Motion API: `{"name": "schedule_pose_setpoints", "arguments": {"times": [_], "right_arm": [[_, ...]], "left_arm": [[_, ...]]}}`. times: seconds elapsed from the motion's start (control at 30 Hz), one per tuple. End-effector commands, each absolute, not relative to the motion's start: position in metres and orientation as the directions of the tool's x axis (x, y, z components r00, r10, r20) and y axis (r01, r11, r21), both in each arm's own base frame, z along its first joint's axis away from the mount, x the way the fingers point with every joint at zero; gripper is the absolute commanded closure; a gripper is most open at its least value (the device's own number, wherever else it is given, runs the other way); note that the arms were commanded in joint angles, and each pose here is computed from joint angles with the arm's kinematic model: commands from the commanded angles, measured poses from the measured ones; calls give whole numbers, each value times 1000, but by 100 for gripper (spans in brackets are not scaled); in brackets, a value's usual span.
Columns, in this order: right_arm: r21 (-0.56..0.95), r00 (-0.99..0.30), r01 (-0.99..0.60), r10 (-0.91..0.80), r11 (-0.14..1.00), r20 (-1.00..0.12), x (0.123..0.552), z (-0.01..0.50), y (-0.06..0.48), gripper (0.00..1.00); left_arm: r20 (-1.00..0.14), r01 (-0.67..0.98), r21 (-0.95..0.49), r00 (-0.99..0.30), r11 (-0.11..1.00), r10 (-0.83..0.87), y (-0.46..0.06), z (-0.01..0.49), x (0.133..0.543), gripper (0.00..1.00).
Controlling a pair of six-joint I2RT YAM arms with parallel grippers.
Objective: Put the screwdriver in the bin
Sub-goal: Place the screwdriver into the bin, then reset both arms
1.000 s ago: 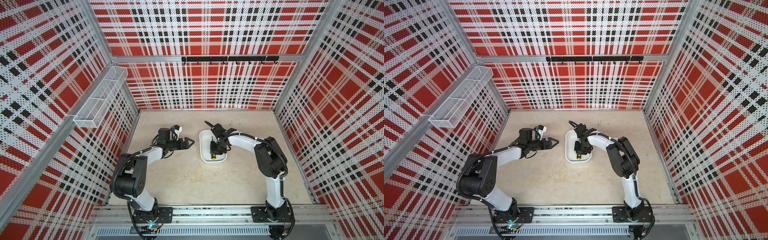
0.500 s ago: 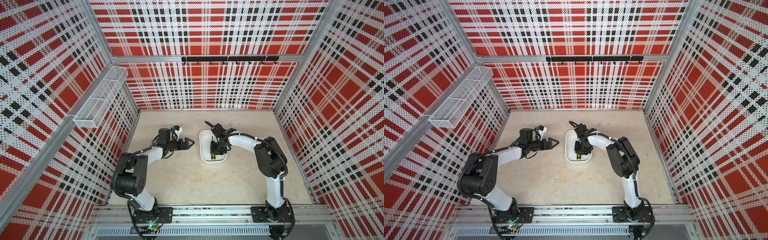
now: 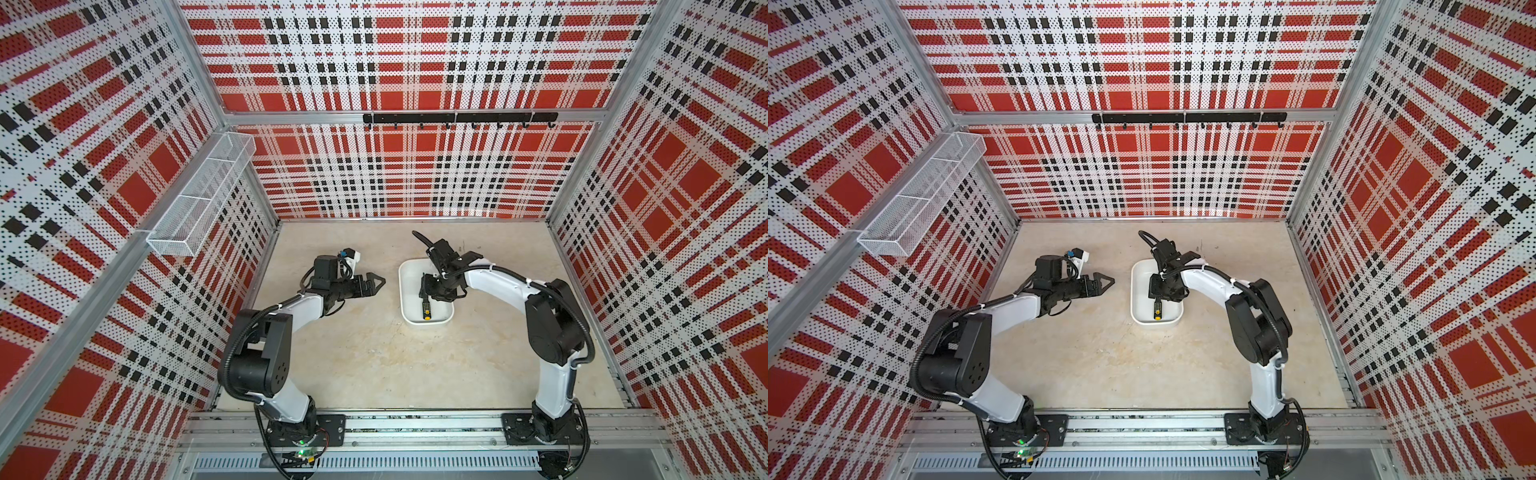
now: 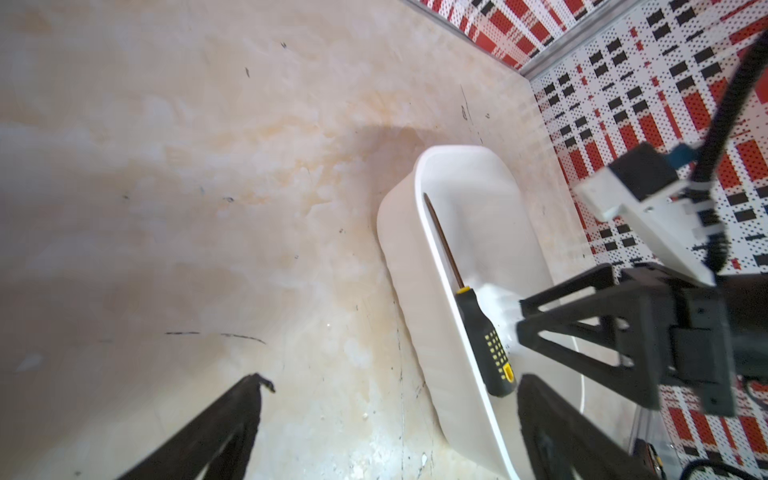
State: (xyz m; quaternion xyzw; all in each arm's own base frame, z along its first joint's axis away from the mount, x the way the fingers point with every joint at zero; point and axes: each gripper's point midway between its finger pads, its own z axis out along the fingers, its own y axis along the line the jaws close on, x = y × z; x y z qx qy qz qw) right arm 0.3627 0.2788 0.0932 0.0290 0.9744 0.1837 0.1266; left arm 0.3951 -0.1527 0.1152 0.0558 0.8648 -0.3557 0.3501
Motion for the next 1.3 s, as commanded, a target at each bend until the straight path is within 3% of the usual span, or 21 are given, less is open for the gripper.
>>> {"name": "schedule_pose_setpoints", "arguments": {"times": [0.0,0.17,0.27,0.37,0.5,0.57,0.7,0.87,1.27], "right_arm": [[348,-930,-80,55,934,-363,364,140,271,38],[170,-804,-143,-14,975,-594,377,185,229,33],[-2,-695,-212,-152,977,-703,381,205,204,32],[-169,-550,-153,-226,974,-804,388,226,170,31],[-326,-292,-23,-318,945,-902,386,247,123,31],[-318,-191,25,-308,948,-932,380,252,102,31],[-186,-193,71,-170,980,-966,377,233,59,32],[-152,-126,80,-142,985,-982,369,206,39,30],[-77,-93,102,-68,992,-993,372,169,24,28]], "left_arm": [[-743,333,-487,-644,807,-183,-132,150,411,2],[-837,153,-316,-509,936,-200,-80,179,423,2],[-884,36,-251,-417,967,-214,-44,201,422,2],[-939,-129,-186,-268,974,-215,-4,226,410,2],[-989,-200,-110,-75,973,-128,23,254,384,2],[-994,-212,-103,-9,972,-107,31,260,373,2],[-993,-215,-111,55,970,-101,43,266,364,2],[-986,-165,-112,138,980,-90,41,265,356,2],[-990,-101,-76,125,992,-63,33,231,355,2]]}}
